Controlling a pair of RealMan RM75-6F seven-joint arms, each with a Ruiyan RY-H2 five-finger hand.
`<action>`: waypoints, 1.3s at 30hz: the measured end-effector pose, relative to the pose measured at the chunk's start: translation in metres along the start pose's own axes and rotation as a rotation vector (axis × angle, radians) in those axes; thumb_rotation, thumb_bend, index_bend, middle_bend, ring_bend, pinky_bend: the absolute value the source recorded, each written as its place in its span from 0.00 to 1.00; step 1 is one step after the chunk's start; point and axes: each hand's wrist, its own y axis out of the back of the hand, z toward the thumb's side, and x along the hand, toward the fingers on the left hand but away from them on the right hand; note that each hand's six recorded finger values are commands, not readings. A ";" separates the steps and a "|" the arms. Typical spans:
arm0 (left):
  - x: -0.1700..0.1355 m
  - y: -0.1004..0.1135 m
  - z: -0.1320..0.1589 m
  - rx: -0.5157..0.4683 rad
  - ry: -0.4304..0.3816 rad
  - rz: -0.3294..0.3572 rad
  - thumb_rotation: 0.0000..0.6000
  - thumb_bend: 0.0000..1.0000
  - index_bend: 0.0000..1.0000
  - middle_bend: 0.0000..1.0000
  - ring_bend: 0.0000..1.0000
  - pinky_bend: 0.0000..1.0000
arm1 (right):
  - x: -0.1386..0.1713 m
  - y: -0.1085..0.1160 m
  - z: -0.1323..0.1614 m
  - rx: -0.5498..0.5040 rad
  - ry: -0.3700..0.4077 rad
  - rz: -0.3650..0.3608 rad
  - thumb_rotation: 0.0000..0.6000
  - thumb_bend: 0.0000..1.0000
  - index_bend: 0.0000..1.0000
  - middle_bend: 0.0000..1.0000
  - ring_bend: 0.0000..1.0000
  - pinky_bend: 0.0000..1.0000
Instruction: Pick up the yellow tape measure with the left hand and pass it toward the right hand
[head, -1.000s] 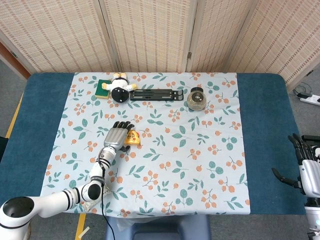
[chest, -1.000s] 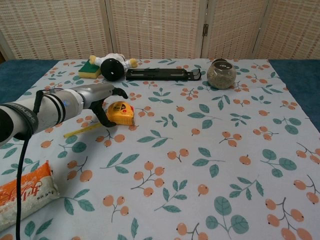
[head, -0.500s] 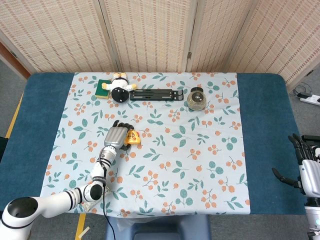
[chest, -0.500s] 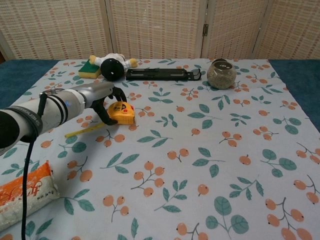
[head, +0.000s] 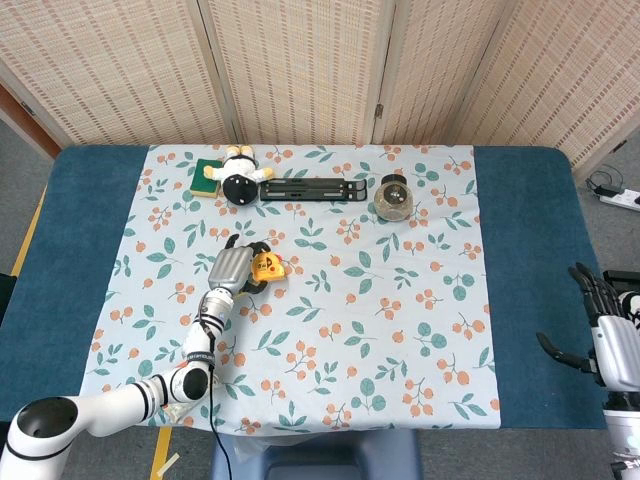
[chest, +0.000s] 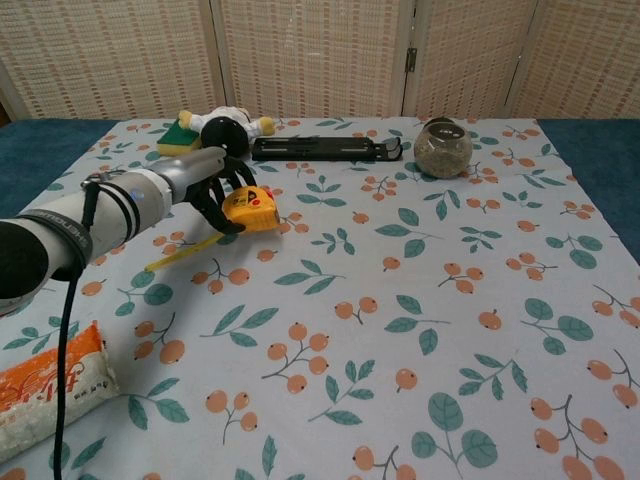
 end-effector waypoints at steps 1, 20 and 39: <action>-0.002 0.002 0.003 -0.020 -0.008 -0.001 1.00 0.37 0.56 0.52 0.41 0.08 | -0.003 -0.002 0.005 -0.005 0.015 0.004 1.00 0.29 0.00 0.07 0.06 0.03; -0.058 0.054 0.085 -0.243 -0.169 -0.017 1.00 0.37 0.56 0.52 0.41 0.08 | -0.073 -0.093 0.148 -0.140 0.300 0.196 1.00 0.29 0.00 0.00 0.00 0.00; -0.065 0.055 0.117 -0.314 -0.159 -0.041 1.00 0.37 0.56 0.52 0.41 0.08 | -0.102 -0.150 0.218 -0.168 0.332 0.227 1.00 0.29 0.00 0.00 0.00 0.00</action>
